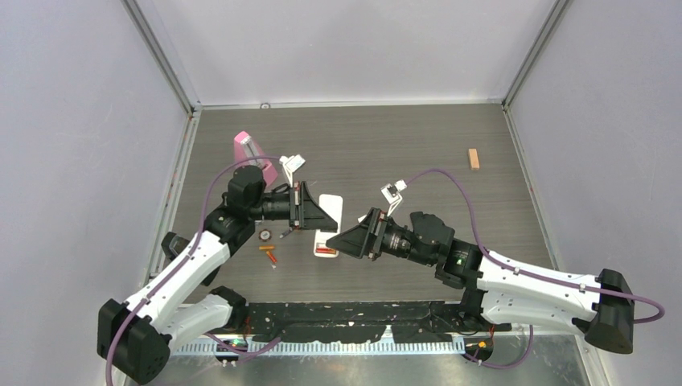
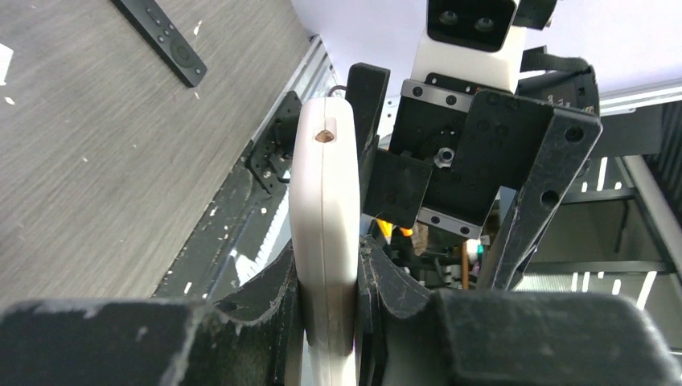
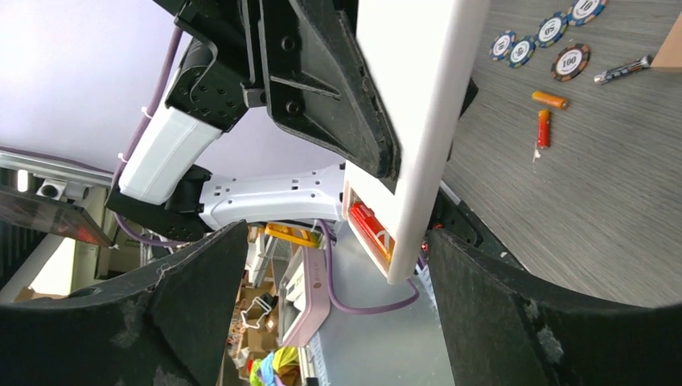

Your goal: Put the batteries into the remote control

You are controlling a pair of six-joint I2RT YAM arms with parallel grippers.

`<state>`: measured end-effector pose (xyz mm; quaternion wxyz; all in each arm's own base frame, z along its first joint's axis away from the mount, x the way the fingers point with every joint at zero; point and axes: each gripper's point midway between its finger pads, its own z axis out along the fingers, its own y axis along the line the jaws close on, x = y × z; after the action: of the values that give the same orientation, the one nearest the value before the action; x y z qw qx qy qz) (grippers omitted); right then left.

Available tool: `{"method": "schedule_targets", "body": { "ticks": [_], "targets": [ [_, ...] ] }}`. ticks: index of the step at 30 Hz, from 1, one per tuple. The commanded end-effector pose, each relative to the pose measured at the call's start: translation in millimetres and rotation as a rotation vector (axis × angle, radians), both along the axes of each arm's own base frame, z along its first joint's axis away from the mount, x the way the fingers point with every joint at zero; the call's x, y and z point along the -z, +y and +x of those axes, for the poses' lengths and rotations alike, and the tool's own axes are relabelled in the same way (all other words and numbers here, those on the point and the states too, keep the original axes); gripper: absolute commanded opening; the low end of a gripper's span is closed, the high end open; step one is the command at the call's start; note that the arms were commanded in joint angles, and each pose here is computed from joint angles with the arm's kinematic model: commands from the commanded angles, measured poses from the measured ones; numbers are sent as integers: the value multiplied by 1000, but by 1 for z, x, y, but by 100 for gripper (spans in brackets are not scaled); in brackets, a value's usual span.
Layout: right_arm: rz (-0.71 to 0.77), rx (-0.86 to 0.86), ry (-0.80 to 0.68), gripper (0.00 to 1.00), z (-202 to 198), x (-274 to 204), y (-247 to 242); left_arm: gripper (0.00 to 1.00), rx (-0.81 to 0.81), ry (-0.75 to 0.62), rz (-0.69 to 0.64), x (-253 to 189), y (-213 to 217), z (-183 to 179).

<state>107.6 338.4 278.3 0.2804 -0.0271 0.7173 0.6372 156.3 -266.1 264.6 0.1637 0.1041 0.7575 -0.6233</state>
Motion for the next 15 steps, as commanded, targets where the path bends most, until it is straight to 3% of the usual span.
{"method": "schedule_targets", "body": {
  "ticks": [1, 10, 15],
  "targets": [
    [13, 25, -72, 87, 5, -17, -4, 0, -22, -156, -8, -21, 6, 3],
    [-62, -26, -213, 84, 3, -23, 3, 0, 31, -277, -43, -37, 10, -11],
    [-93, -95, -285, 74, -2, -29, 14, 0, 59, -299, -72, -45, 10, -17]
  ]
}}
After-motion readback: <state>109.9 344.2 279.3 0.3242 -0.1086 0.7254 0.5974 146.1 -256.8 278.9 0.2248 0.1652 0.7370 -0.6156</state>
